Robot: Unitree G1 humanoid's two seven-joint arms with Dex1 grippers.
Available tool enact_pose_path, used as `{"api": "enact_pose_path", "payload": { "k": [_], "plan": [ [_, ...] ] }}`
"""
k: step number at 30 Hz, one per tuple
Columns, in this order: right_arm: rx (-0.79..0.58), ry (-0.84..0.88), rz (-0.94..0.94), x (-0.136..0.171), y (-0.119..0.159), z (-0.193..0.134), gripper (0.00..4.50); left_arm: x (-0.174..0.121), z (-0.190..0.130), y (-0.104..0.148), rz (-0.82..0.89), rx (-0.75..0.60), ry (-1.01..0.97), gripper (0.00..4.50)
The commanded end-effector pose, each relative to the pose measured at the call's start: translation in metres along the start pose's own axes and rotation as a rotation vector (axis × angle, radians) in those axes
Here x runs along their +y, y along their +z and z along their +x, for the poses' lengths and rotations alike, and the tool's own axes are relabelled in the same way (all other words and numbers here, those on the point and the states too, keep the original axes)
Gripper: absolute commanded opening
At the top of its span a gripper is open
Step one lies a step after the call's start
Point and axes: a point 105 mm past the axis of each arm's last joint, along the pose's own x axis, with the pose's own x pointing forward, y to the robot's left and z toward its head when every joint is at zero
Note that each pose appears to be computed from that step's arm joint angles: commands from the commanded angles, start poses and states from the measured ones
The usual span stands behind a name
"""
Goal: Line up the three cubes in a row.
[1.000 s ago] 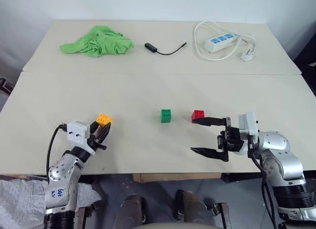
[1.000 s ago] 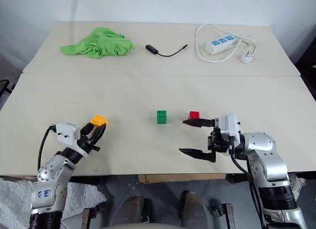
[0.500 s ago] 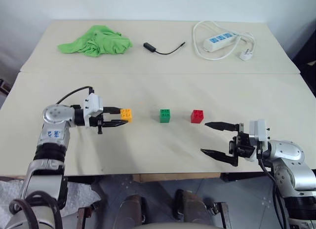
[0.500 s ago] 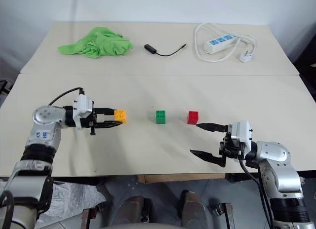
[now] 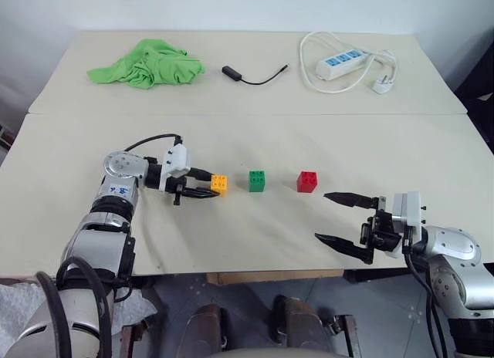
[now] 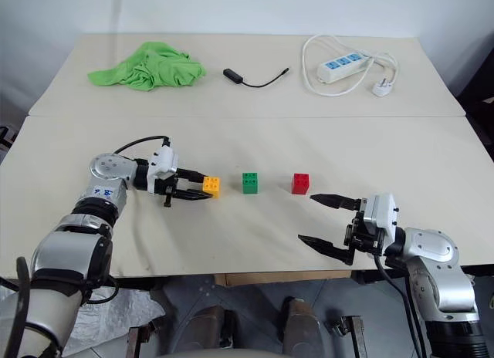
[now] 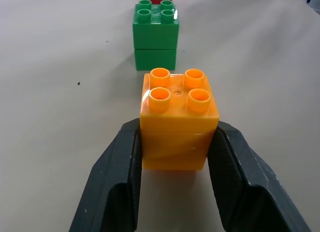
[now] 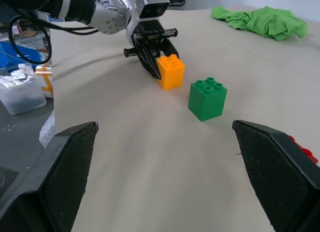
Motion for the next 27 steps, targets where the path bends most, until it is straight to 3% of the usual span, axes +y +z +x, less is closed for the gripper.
{"api": "enact_pose_path", "payload": {
  "k": [1, 3, 12, 22, 27],
  "plan": [
    [-0.033, -0.012, -0.042, -0.002, 0.012, -0.002, 4.50, 0.006, -0.001, 0.002, -0.005, 0.012, 0.023, 1.48],
    [-0.034, -0.010, -0.042, -0.002, 0.012, -0.001, 4.50, 0.007, -0.003, 0.002, -0.019, 0.018, 0.033, 1.48],
    [-0.034, 0.005, -0.034, -0.001, 0.013, 0.001, 4.50, 0.011, -0.008, 0.006, -0.002, -0.010, 0.067, 4.27],
    [-0.036, 0.035, -0.019, 0.001, 0.013, 0.005, 4.50, 0.009, -0.020, 0.002, -0.008, -0.052, 0.121, 4.27],
    [-0.024, 0.036, -0.027, 0.002, 0.013, 0.001, 4.50, -0.003, -0.041, 0.007, 0.030, -0.105, 0.088, 4.27]
  ]
}}
